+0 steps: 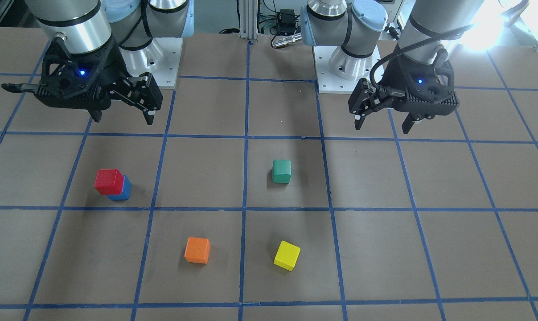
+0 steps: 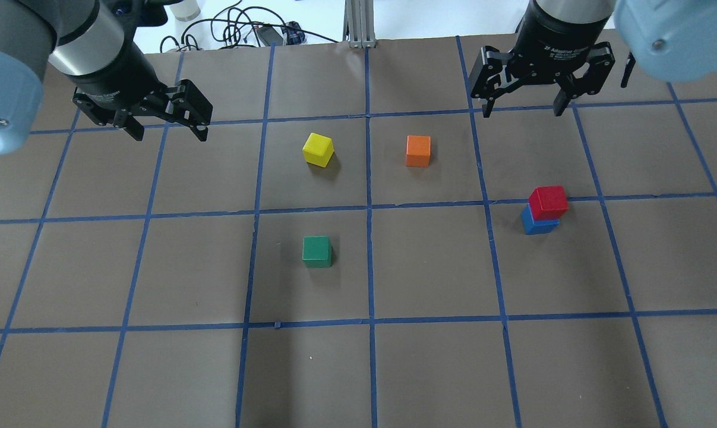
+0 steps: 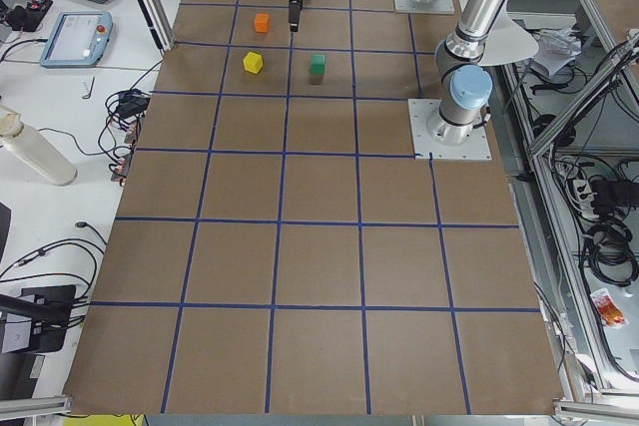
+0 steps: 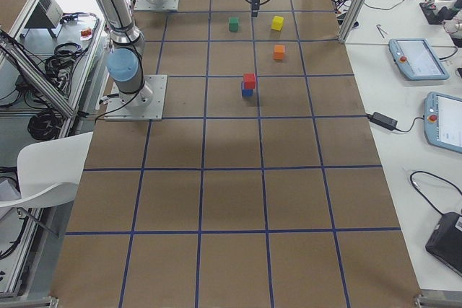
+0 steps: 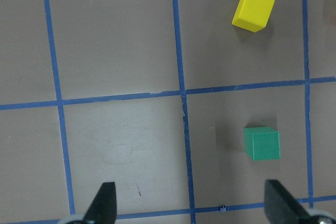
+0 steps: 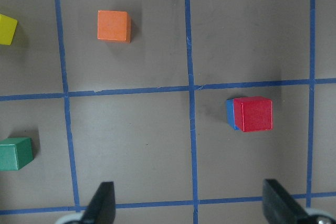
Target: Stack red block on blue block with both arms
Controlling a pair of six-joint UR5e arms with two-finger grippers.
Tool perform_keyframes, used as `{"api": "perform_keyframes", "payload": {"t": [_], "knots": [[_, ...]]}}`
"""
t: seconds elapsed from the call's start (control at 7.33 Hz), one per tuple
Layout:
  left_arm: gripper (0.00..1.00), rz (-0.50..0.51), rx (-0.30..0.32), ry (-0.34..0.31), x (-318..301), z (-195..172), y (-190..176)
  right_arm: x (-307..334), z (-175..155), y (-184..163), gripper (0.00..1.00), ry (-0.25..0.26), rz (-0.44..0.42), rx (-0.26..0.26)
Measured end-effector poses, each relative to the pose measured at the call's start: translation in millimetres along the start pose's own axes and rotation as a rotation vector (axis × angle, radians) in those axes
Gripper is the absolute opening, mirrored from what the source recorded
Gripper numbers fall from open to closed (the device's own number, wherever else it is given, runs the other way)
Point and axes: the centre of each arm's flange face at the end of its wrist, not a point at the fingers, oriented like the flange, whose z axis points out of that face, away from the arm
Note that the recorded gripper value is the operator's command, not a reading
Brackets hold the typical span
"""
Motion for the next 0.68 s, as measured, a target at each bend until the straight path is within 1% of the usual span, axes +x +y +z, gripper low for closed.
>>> {"api": "perform_keyframes", "payload": {"t": [0.27,0.68], "knots": [[1.0,-0.002,0.019,-0.002,-2.0,-4.7,0.2,-1.1,2.3,-1.8,1.0,-0.006,0.001,-0.004],[1.0,-0.004,0.018,-0.001,-2.6,-5.9,1.1,-1.3,3.8,-2.0,1.0,-0.004,0.003,-0.007]]}}
